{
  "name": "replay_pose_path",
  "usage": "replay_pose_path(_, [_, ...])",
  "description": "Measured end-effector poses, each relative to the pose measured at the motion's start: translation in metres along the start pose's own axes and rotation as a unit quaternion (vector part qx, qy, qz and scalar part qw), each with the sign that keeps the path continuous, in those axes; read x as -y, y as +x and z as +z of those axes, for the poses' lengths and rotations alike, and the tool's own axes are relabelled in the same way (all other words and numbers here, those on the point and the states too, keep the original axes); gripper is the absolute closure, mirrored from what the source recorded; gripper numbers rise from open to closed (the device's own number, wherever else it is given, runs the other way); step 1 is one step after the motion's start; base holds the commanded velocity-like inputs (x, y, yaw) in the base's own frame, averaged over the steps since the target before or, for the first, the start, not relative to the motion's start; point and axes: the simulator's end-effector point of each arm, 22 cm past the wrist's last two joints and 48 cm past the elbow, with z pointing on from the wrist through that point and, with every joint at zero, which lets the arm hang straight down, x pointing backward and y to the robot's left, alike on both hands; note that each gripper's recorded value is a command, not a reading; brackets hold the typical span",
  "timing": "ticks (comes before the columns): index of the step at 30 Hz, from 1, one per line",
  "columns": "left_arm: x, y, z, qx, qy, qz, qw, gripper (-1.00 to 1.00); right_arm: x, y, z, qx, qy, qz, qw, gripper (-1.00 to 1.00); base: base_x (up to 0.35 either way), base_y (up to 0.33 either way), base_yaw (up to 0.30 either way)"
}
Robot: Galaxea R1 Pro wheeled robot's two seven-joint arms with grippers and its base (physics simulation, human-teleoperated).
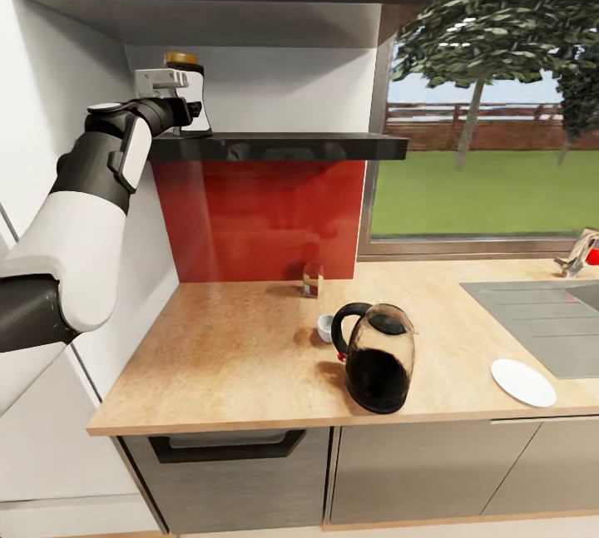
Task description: Set up a coffee station on the kitchen countertop: keep the coffee maker on the countertop, move the bottle of coffee from the kitchen shelf to the counter next to the coffee maker, place a paper coffee filter on top of the coffee maker, put the saucer next to the coffee maker with the coffee cup on the saucer, and place the electric kettle next to the coffee maker.
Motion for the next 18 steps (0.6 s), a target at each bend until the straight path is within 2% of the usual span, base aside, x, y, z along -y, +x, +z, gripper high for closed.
replay_pose_path(18, [0.0037,-0.0003,0.0002,0.001,0.003,0.001,1.0000,-1.00,-0.0001,-0.0001,0.0000,0.000,0.000,-0.001,1.0000,-1.00,0.058,0.000,0.000])
